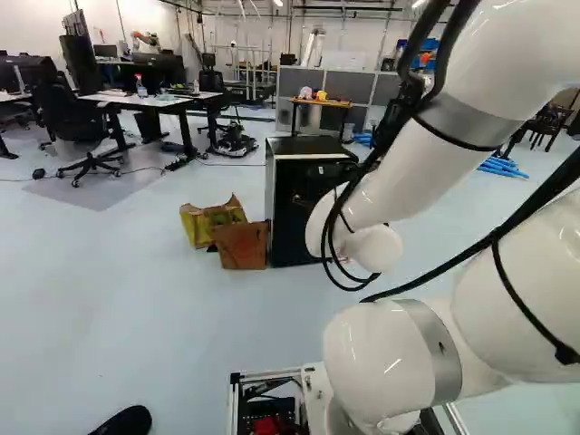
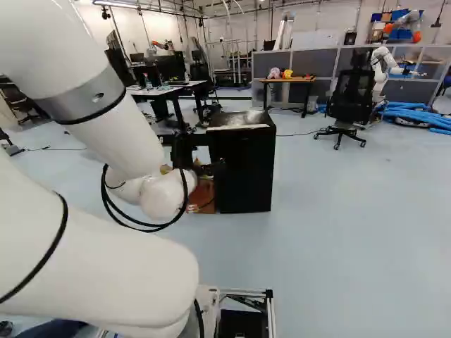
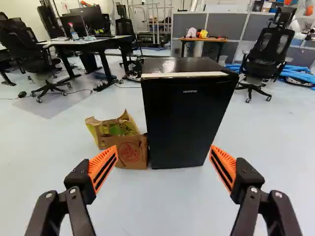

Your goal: Grab a drink from the fridge

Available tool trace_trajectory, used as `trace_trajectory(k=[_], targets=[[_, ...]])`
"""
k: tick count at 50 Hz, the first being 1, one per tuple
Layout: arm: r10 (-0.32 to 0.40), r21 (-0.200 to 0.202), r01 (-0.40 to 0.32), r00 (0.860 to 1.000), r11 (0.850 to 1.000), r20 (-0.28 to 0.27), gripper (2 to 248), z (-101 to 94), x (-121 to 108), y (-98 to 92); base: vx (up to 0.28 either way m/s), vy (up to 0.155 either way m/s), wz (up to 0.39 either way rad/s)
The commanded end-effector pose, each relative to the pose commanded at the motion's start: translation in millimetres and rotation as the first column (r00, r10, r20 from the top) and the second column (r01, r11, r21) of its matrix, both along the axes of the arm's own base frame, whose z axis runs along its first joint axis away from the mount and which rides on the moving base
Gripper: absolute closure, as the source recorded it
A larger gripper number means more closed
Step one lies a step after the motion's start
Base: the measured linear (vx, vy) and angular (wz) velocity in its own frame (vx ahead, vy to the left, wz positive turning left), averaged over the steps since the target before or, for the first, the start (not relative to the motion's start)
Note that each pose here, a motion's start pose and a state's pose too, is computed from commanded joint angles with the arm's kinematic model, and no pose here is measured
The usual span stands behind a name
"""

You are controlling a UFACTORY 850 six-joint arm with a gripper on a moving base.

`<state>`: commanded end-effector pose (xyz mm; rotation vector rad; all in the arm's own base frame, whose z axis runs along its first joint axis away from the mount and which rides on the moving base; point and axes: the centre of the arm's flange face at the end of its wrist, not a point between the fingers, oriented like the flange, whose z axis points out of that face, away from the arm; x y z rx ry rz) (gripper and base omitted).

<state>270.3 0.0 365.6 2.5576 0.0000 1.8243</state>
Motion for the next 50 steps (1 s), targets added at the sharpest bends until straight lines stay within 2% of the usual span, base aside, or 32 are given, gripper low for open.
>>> trace_trajectory(k=[50], targets=[[0.0, 0.0, 0.0, 1.0, 1.0, 0.0, 3, 0.0, 0.0, 0.0, 0.122, 0.006, 0.003]])
